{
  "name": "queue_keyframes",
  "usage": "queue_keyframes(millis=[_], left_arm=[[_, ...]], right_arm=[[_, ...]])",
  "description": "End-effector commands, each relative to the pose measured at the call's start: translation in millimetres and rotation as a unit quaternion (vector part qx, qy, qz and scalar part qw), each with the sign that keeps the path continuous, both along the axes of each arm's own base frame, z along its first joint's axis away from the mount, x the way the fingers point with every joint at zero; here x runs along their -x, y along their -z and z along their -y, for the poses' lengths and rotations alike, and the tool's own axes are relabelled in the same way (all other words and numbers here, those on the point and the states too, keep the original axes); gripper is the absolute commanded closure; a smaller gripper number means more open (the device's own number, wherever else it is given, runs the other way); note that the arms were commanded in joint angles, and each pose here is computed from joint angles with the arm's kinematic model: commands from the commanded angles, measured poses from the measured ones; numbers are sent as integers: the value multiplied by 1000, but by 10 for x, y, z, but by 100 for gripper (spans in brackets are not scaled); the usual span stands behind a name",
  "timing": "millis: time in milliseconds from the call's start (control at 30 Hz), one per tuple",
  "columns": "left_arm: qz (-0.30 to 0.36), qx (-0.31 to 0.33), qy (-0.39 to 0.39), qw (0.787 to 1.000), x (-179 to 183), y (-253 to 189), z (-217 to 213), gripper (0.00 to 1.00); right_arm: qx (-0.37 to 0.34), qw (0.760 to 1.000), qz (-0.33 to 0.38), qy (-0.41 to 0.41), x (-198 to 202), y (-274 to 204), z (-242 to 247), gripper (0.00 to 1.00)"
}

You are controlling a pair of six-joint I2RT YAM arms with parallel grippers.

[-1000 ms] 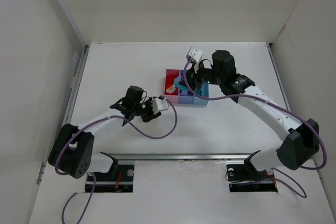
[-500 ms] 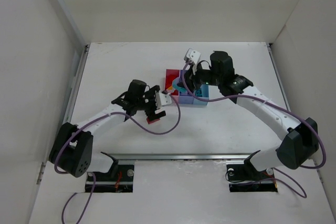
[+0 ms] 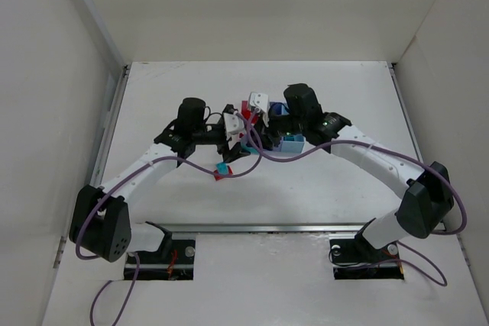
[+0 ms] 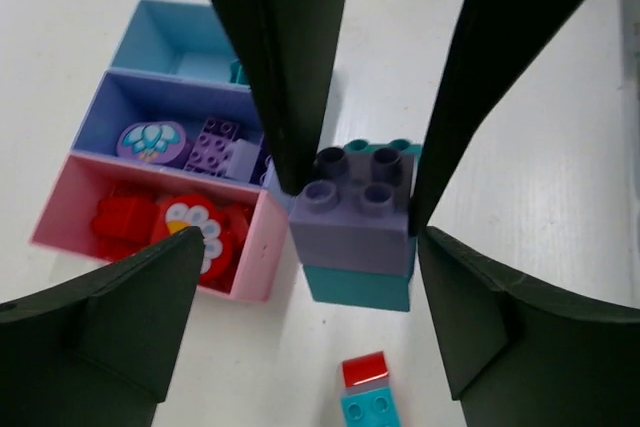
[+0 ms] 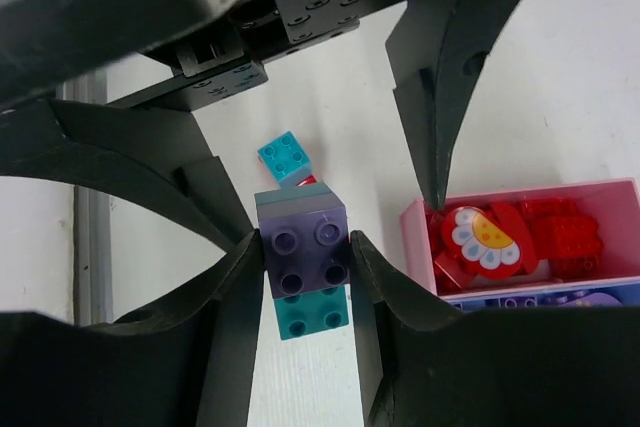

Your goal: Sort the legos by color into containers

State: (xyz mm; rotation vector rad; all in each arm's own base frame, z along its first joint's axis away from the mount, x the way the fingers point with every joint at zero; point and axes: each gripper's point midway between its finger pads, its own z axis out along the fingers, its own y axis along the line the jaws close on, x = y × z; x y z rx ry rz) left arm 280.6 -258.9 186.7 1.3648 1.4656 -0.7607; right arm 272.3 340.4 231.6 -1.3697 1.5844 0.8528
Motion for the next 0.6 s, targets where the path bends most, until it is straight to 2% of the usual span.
queue_keyframes(millis=[0,100,267,300,333,367,433,467,500,567], left_arm=[[19,50,65,996,172,-412,135,18],[12,43,78,996,237,-357,122,32],[5,42,72,997,249,-366,108,78],[6,40,68,997,235,-361,103,79],[6,40,68,997,235,-361,103,79],[6,40,68,997,235,-361,103,70],[-2,34,63,997,242,-300,85,39],[-2,34,63,997,242,-300,85,29],[-2,34,63,997,242,-300,85,24],[3,31,60,998,224,-295,79,22]], right_arm=[[-17,999,21,-36,131,-144,-107,100],[-20,999,26,-41,152,-163,-141,100],[-24,998,24,-44,180,-180,-173,100],[-24,999,26,-34,145,-188,-172,100],[-24,999,26,-34,145,-188,-172,100],[-22,999,30,-26,139,-191,-144,100],[-28,999,41,-21,122,-260,-137,100],[-29,998,46,-16,113,-293,-121,100],[-29,998,46,-16,112,-294,-121,100],[-29,998,46,-16,112,-294,-121,100]])
